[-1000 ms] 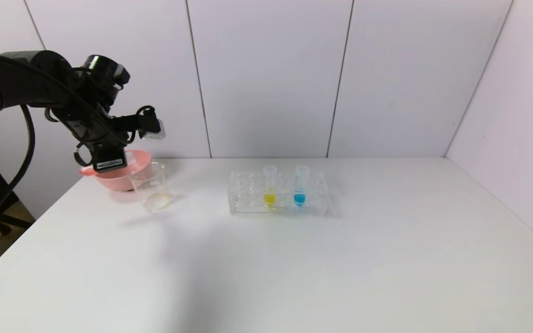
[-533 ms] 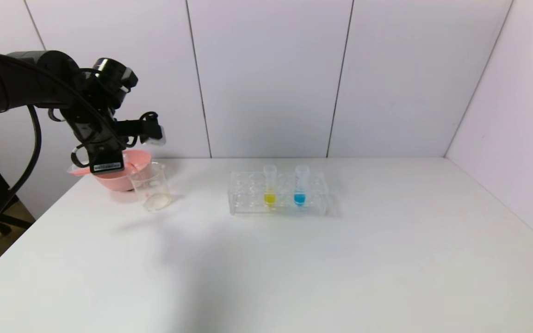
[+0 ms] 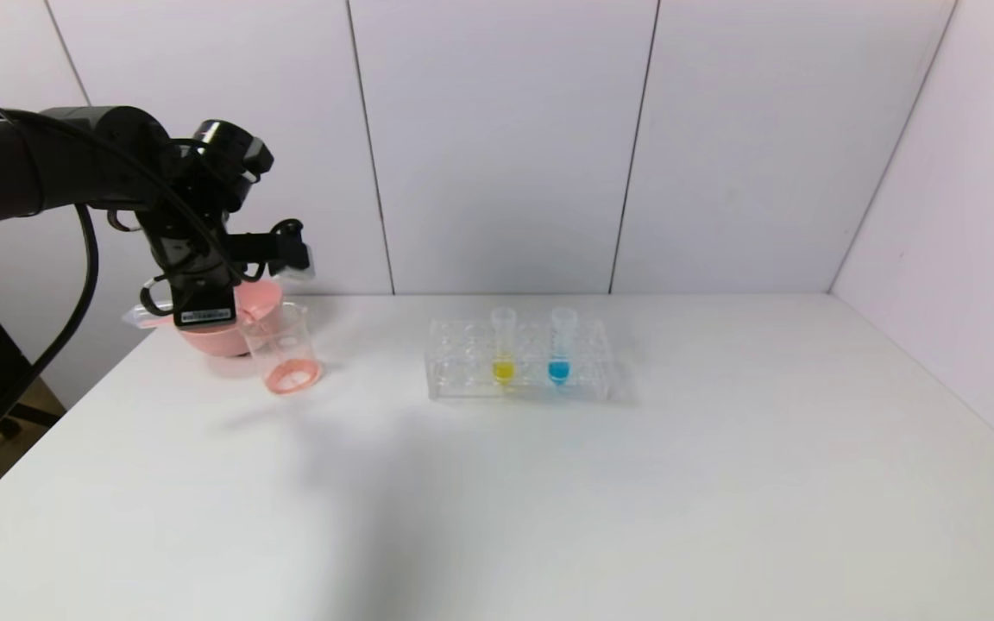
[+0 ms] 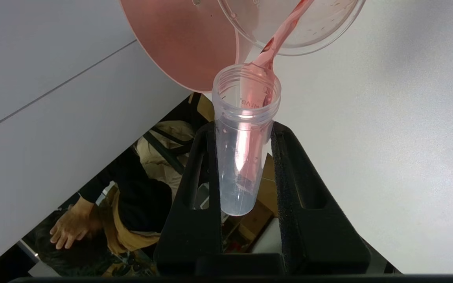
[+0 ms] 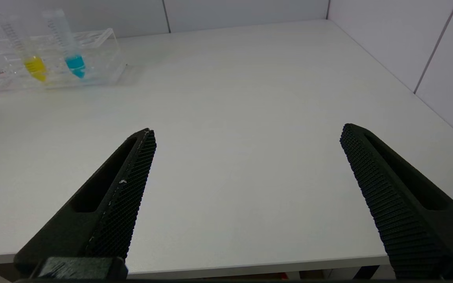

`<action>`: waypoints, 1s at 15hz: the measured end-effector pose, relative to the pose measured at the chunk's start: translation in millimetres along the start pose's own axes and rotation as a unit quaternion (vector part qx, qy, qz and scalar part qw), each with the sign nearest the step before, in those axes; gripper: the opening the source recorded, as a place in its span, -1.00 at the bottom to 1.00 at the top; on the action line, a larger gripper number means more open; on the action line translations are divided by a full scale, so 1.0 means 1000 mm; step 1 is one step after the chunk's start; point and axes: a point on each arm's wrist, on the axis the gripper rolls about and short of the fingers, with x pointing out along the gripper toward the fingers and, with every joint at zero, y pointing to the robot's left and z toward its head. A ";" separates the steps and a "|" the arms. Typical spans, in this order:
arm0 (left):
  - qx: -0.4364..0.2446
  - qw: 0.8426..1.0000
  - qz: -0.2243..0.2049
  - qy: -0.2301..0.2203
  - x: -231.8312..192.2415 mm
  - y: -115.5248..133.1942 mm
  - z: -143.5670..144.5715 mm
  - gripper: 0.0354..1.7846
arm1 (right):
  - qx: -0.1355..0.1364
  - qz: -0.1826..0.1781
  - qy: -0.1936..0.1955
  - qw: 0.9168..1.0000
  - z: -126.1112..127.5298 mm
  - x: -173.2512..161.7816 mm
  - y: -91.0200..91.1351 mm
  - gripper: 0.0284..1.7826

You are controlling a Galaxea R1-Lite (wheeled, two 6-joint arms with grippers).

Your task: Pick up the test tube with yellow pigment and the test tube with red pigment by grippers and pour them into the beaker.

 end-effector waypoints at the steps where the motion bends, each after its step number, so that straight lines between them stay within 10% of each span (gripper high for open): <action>1: 0.005 1.000 0.003 0.003 0.000 -0.001 0.003 -0.56 | 0.000 0.000 0.000 1.000 0.000 0.000 0.000 0.92; 15: 0.043 0.998 0.027 0.045 -0.001 -0.012 0.024 -0.56 | 0.000 0.000 0.000 1.000 0.000 0.000 0.000 0.92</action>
